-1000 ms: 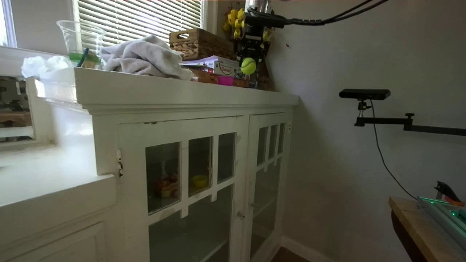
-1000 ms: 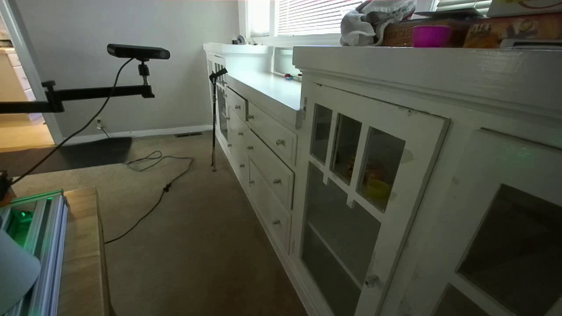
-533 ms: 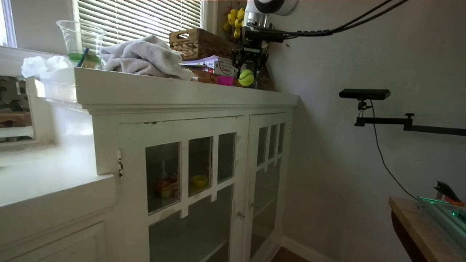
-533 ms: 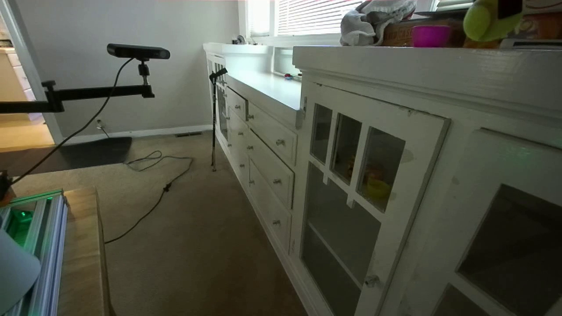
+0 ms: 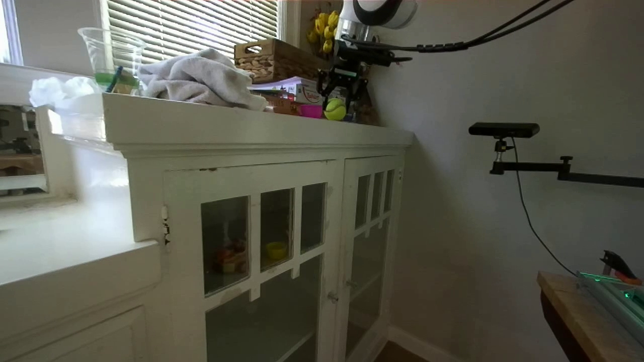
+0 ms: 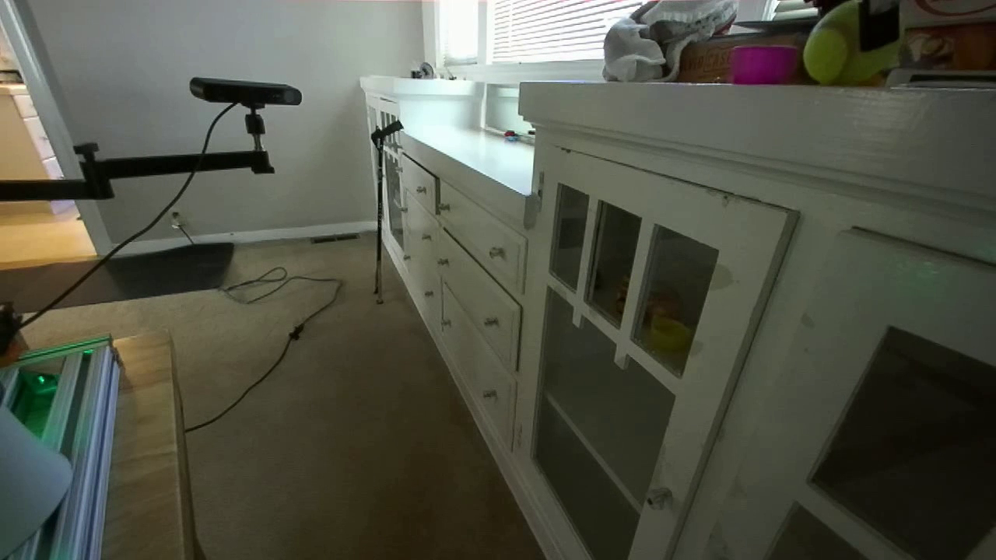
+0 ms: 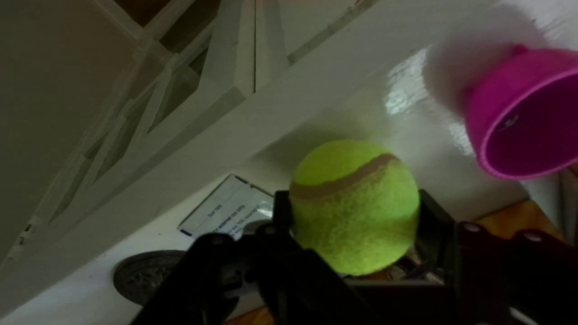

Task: Move the tennis ball and place it next to the pink item

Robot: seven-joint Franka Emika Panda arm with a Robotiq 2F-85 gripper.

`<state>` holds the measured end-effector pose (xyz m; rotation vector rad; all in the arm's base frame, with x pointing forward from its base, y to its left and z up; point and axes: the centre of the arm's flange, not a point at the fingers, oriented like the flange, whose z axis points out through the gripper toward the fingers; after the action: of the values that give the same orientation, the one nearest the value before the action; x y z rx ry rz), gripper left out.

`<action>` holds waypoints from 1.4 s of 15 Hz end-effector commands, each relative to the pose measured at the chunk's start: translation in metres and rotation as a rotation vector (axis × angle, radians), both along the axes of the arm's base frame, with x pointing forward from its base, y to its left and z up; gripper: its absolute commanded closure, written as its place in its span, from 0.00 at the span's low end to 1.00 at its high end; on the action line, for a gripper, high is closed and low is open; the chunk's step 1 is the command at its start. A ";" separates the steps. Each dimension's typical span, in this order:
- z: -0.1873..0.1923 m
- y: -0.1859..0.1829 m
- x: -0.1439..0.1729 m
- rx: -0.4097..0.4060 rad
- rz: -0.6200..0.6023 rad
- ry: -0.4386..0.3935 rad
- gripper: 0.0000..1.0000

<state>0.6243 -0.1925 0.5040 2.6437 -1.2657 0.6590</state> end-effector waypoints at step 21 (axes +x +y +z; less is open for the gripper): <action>0.126 0.045 -0.089 -0.114 0.096 0.120 0.00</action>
<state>0.5714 -0.1683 0.5969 2.6086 -1.1260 0.6712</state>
